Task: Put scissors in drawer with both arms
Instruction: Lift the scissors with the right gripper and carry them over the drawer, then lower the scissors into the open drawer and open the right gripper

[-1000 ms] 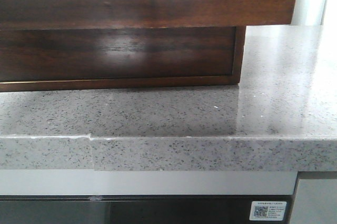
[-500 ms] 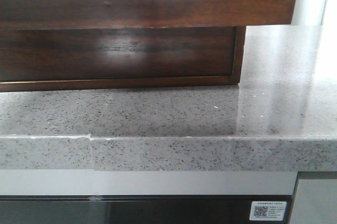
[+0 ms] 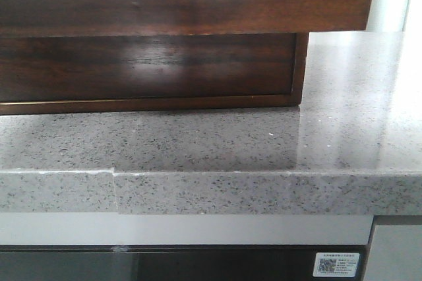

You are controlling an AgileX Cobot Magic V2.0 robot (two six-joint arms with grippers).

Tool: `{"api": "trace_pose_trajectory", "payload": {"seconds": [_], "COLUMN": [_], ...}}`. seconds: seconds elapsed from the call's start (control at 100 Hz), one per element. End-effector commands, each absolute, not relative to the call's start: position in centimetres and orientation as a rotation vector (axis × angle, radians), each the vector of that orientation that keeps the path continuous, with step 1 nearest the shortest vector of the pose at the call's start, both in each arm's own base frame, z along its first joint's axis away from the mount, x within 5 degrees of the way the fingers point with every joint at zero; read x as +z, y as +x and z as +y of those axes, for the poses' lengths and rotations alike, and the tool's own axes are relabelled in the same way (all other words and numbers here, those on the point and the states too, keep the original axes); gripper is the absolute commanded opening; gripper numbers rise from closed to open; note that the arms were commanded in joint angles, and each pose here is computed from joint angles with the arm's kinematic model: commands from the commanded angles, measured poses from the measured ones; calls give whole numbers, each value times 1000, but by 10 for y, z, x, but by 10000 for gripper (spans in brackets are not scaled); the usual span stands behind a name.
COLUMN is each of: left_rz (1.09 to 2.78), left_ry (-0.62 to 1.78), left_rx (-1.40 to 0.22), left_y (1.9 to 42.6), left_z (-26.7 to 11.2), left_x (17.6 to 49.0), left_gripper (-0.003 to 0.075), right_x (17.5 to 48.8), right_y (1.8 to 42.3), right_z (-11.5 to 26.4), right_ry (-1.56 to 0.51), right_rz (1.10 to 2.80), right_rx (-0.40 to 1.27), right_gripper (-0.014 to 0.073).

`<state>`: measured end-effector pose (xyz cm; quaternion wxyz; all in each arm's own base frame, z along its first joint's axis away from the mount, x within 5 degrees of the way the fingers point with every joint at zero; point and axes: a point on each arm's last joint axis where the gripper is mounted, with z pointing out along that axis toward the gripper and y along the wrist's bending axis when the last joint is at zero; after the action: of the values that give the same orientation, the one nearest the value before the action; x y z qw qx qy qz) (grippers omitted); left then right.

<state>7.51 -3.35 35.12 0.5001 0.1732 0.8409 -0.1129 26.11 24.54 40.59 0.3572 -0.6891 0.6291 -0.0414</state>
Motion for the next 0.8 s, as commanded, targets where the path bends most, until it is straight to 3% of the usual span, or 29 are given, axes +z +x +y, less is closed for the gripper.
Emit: {"api": "trace_pose_trajectory", "payload": {"seconds": [0.0,0.16,0.4,0.51,0.79], "left_rz": [1935,1935,1935,1935,1935], "left_ry": [389,389,389,389,389], "left_rx": [-289,-289,-289,-289,-289], "left_y": [77,77,77,77,77], "left_z": [-34,-34,-34,-34,-34], "left_x": [367,367,367,367,367], "left_gripper": [356,356,356,356,356], "right_x": [430,421,421,425,484], "right_y": [255,258,258,257,228], "right_z": [239,238,238,237,204], "right_ry": [-1716,-1766,-1772,-1766,-1510], "right_rz": [1547,1587,1592,1587,1745], "right_rx": [-139,-173,-177,-180,-77], "right_gripper": [38,71,251,264,264]}}
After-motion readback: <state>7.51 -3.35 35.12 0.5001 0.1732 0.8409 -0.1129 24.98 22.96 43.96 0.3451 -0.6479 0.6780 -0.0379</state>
